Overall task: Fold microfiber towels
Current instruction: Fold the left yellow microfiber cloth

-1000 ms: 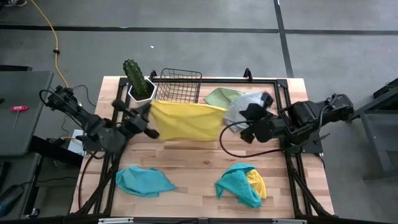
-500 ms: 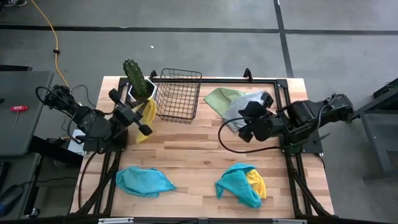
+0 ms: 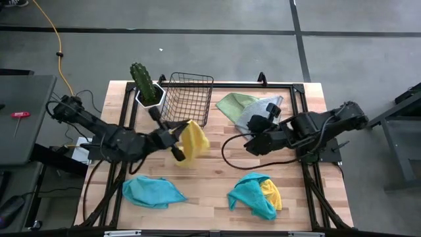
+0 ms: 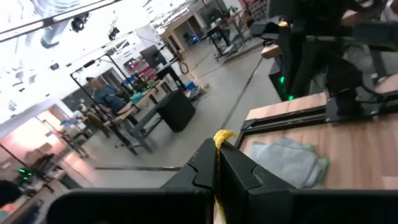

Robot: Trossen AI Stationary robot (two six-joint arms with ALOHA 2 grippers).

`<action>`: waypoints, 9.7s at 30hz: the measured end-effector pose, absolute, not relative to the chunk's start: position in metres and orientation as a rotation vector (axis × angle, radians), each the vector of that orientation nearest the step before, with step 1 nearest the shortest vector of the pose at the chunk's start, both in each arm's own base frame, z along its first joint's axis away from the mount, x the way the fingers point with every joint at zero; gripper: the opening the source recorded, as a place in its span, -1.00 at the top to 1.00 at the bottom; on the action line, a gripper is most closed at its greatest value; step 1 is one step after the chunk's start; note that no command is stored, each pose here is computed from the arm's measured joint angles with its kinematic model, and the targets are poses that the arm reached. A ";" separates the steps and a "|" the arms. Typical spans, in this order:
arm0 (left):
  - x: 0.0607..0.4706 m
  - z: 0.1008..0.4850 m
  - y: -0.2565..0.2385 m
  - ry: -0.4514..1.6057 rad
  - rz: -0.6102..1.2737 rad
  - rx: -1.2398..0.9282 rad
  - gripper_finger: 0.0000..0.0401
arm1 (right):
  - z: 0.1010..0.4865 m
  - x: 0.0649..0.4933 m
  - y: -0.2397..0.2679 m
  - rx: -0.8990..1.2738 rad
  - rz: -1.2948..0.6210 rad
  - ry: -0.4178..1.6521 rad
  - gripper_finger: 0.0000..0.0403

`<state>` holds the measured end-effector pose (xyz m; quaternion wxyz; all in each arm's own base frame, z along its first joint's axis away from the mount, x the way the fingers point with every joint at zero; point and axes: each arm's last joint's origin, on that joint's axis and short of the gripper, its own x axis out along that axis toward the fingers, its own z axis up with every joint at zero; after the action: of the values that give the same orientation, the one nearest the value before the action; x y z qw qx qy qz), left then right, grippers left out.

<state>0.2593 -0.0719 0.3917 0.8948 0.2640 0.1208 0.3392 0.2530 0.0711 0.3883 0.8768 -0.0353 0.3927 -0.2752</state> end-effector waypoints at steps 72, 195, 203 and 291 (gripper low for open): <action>0.298 0.362 -0.033 0.544 0.408 0.224 1.00 | 0.142 0.350 0.104 -0.515 -0.596 1.007 0.97; 0.215 0.439 -0.028 0.509 0.482 0.331 1.00 | 0.402 0.221 0.066 -0.301 -0.432 0.460 1.00; 0.205 0.437 -0.026 0.635 0.451 0.424 1.00 | 0.411 0.217 0.064 -0.335 -0.440 0.469 1.00; 0.185 0.176 -0.196 0.780 -0.019 -0.003 1.00 | 0.233 0.324 0.230 0.115 -0.049 1.267 1.00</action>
<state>0.1854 -0.1960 0.1763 0.9248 -0.0014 0.3803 -0.0094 0.3240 0.2296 0.2327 0.8042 0.0535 0.5915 -0.0227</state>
